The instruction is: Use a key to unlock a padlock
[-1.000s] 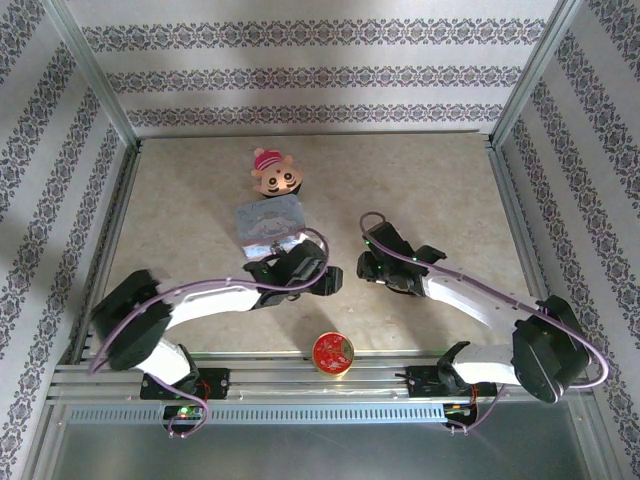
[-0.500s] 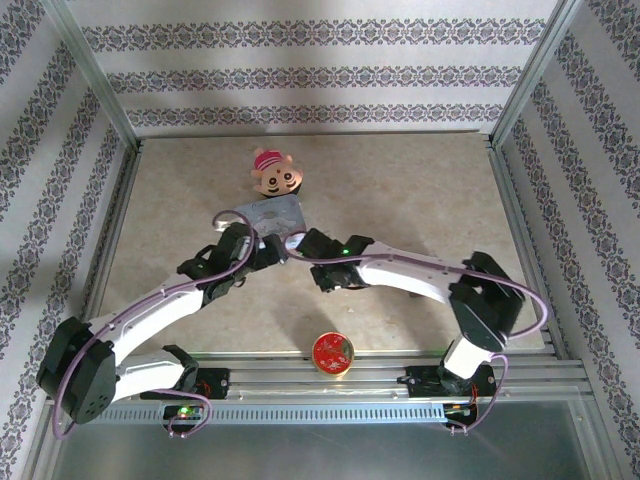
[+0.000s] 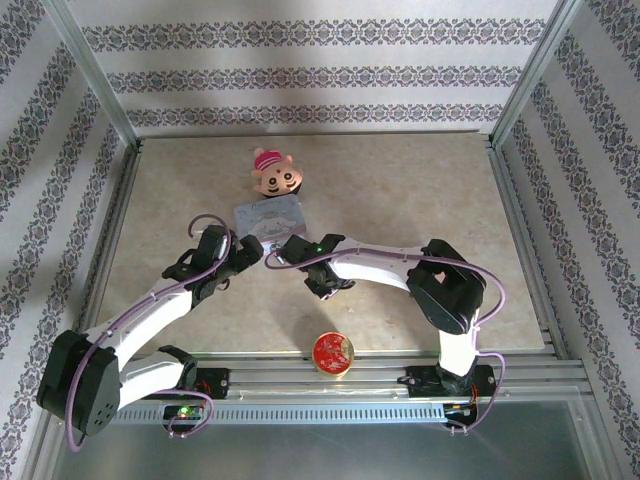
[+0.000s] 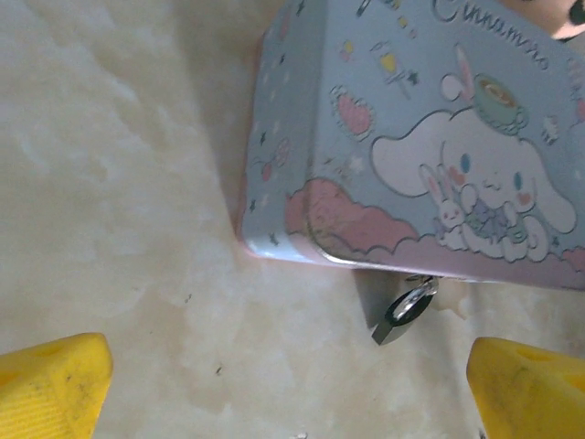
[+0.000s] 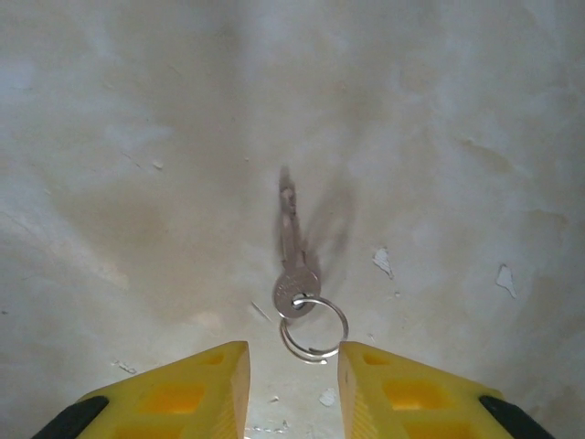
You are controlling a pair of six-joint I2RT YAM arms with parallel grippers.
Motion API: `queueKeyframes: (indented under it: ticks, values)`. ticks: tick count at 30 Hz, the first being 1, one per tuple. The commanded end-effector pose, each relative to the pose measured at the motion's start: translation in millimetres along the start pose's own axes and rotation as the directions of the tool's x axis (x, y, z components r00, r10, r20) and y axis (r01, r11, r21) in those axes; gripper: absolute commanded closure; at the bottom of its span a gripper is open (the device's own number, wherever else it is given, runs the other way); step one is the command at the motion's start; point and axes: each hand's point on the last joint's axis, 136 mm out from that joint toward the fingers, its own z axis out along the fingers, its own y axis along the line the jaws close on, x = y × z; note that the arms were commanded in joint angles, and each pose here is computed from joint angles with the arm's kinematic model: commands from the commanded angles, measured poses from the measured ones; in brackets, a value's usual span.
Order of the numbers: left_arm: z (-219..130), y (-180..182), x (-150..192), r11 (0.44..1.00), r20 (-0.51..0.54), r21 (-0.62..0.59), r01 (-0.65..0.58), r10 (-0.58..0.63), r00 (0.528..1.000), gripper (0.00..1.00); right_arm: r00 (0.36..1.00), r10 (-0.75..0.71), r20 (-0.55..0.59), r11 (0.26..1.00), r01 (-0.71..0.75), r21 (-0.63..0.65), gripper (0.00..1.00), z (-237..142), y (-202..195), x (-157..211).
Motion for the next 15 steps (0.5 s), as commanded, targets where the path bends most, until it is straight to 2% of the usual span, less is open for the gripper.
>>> queueKeyframes:
  ticks: [1,15]
  values:
    - [1,-1,-2,0.999,-0.001,0.022,0.041,-0.041,0.999,0.01,0.998,-0.053,-0.024,0.999,0.053,-0.001,0.68,0,4,-1]
    - [6,5,1,0.997,-0.021,0.021,0.07,-0.07,0.997,0.01,0.993,-0.076,-0.089,0.997,0.076,0.003,0.65,22,3,-1]
